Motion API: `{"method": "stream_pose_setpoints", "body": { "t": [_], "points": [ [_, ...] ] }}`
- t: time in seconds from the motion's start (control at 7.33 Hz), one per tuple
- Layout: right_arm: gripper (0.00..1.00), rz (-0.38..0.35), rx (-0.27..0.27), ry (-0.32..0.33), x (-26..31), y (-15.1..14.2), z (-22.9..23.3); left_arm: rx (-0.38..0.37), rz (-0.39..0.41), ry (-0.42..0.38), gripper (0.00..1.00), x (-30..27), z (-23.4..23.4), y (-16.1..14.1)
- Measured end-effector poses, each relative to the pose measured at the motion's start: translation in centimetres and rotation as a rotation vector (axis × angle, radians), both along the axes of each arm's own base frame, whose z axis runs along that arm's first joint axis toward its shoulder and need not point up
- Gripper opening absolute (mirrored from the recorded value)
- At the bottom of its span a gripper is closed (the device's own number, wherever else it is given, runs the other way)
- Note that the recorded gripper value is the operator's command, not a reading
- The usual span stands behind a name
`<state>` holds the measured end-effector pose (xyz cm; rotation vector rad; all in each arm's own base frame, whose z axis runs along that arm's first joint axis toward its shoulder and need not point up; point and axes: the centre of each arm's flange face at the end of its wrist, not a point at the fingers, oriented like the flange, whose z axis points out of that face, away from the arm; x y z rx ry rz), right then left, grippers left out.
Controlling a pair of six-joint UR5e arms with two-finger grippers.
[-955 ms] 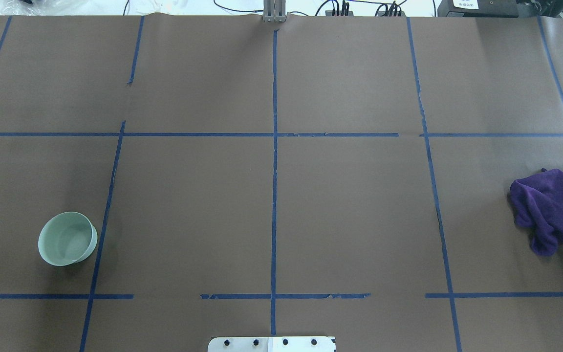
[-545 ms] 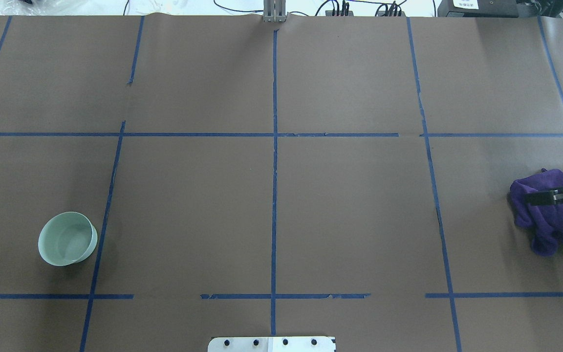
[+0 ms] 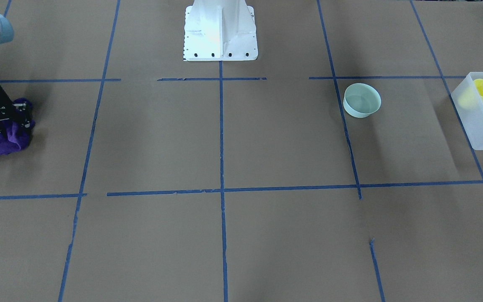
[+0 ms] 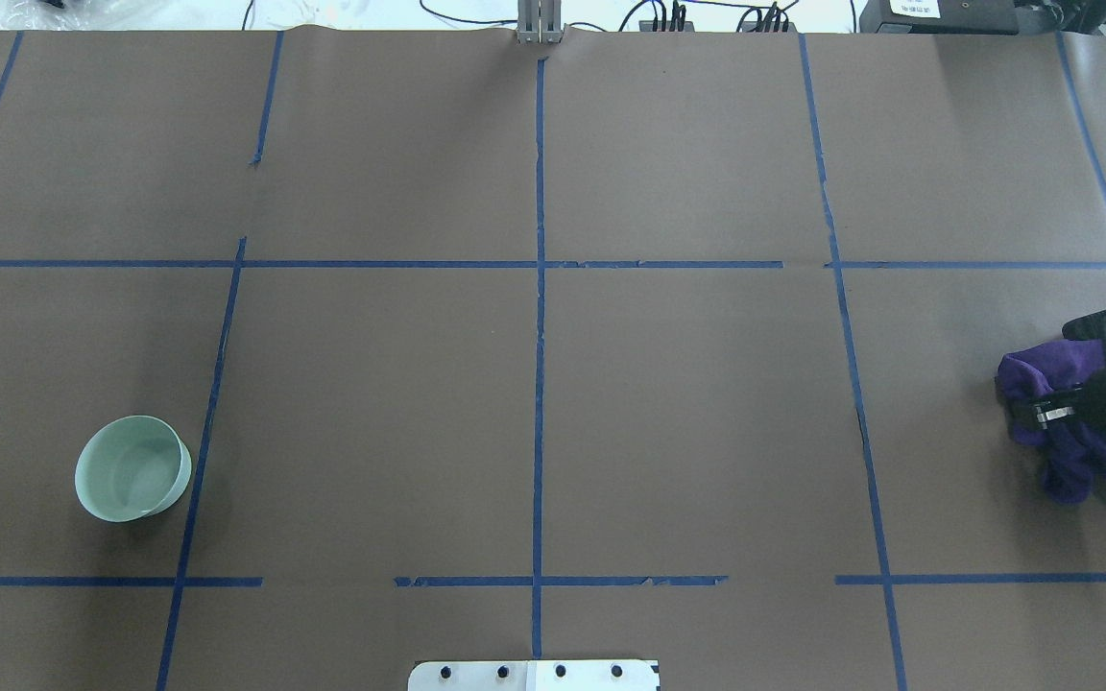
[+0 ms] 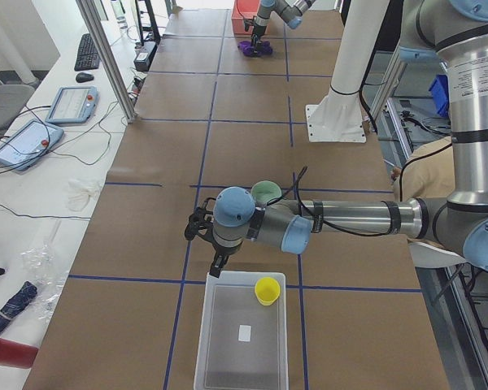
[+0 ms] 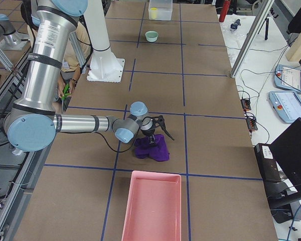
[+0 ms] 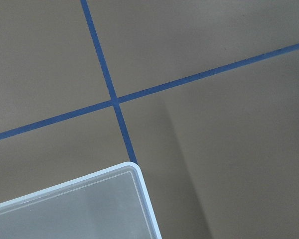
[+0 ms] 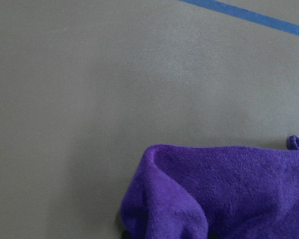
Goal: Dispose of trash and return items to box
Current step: 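Reach the right gripper down onto the purple cloth and grasp it, then lift the purple cloth with the right gripper and carry it away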
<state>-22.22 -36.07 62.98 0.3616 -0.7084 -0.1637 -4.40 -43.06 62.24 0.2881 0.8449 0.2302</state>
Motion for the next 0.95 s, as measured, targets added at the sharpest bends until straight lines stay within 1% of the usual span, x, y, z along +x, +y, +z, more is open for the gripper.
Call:
{"method": "stream_pose_setpoints", "body": {
  "t": [0.27, 0.55, 0.68, 0.82, 0.95],
  "points": [
    [0.00, -0.020, 0.031, -0.004, -0.1, 0.0, -0.9, -0.001, -0.001, 0.000, 1.00, 0.0, 0.0, 0.0],
    [0.00, -0.034, 0.053, -0.022, 0.6, -0.3, -2.4, -0.002, -0.001, -0.001, 1.00, 0.0, 0.1, 0.0],
    [0.00, -0.043, 0.062, -0.029, 2.3, -0.9, -3.1, -0.002, -0.001, -0.001, 1.00, 0.0, 0.1, 0.1],
    [0.00, -0.060, 0.074, -0.023, 5.8, -1.9, -3.4, -0.002, -0.001, -0.001, 1.00, 0.0, 0.1, 0.1],
    [0.00, -0.081, 0.097, 0.000, 10.4, -3.0, -3.2, -0.002, -0.001, 0.000, 1.00, 0.0, 0.1, 0.1]
  ]
}}
